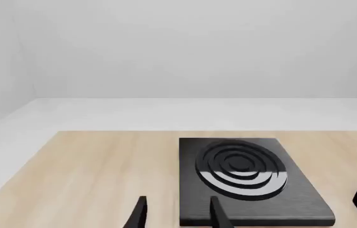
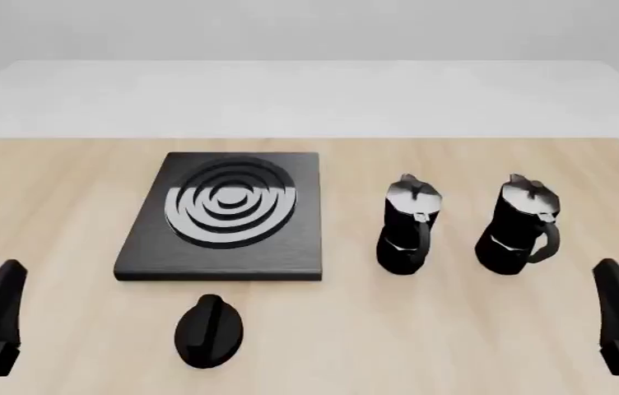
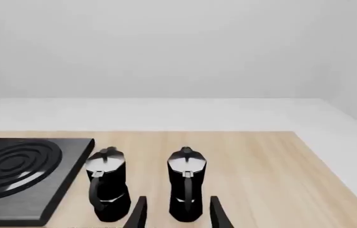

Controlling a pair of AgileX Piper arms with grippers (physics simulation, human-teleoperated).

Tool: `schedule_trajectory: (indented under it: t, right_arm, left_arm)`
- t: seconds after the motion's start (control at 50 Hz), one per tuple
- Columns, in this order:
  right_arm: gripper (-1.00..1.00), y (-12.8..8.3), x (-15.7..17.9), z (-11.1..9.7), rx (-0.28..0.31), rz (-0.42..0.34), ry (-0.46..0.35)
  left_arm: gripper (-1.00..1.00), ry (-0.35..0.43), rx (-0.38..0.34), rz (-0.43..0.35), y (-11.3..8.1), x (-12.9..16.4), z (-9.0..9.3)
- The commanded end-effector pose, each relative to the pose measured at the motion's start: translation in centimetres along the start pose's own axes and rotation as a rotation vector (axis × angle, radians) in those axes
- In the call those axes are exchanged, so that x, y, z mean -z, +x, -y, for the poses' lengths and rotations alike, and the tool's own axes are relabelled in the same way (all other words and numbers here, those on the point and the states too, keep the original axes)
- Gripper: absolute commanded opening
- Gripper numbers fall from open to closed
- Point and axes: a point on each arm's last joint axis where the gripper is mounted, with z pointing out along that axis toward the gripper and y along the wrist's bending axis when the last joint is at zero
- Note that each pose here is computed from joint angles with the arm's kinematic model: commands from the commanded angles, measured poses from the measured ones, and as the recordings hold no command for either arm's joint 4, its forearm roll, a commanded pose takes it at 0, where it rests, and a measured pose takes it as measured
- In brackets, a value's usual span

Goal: Put both moka pots on the stove.

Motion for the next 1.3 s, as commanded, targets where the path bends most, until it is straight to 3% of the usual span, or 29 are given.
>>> schedule_trajectory:
  t: [0.02,0.32,0.36,0.5,0.72,0.76,0.8,0.88,0.94,0.98,1.02,1.08,1.28,1.3]
  right_arm:
    - [1.00,0.1,-0.1,0.0,0.015,-0.008,0.006]
    - [1.00,-0.1,-0.4,0.0,0.003,-0.006,0.006]
    - [1.00,-0.5,-0.5,0.1,0.024,-0.003,0.009]
    - [1.00,-3.5,-1.0,0.0,0.010,0.007,0.003]
    - [1.00,-8.6,-2.0,-0.6,0.003,0.029,-0.089]
    - [1.00,-9.0,-3.1,-0.5,0.022,-0.011,-0.064]
    - [1.00,-10.0,-3.2,-0.7,-0.016,0.006,-0.096]
    - [1.00,-10.8,-4.8,-1.0,0.002,-0.036,-0.111]
    - [1.00,-11.4,-5.8,-1.2,-0.023,-0.059,-0.119]
    - [1.00,-11.7,-6.2,-1.6,-0.097,-0.072,-0.147]
    - [1.00,-12.0,-6.6,-1.7,-0.079,-0.070,-0.150]
    - [1.00,-11.6,-8.0,-2.0,-0.149,-0.121,-0.155]
    - [1.00,-11.8,-9.7,-3.2,-0.139,-0.136,-0.213]
    - [1.00,-11.6,-10.2,-3.9,-0.146,-0.153,-0.250]
  left_arm:
    - [1.00,0.000,0.000,0.000,0.0,0.0,0.0]
    - [1.00,0.000,0.000,0.000,0.0,0.0,0.0]
    - [1.00,0.000,0.000,0.000,0.0,0.0,0.0]
    - [1.00,0.000,0.000,0.000,0.0,0.0,0.0]
    - [1.00,0.000,0.000,0.000,0.0,0.0,0.0]
    - [1.00,0.000,0.000,0.000,0.0,0.0,0.0]
    - [1.00,0.000,0.000,0.000,0.0,0.0,0.0]
    - [1.00,0.000,0.000,0.000,0.0,0.0,0.0]
    - [1.00,0.000,0.000,0.000,0.0,0.0,0.0]
    - [1.00,0.000,0.000,0.000,0.0,0.0,0.0]
    - [1.00,0.000,0.000,0.000,0.0,0.0,0.0]
    - [1.00,0.000,0.000,0.000,0.0,0.0,0.0]
    - [1.00,0.000,0.000,0.000,0.0,0.0,0.0]
    - [1.00,0.000,0.000,0.000,0.0,0.0,0.0]
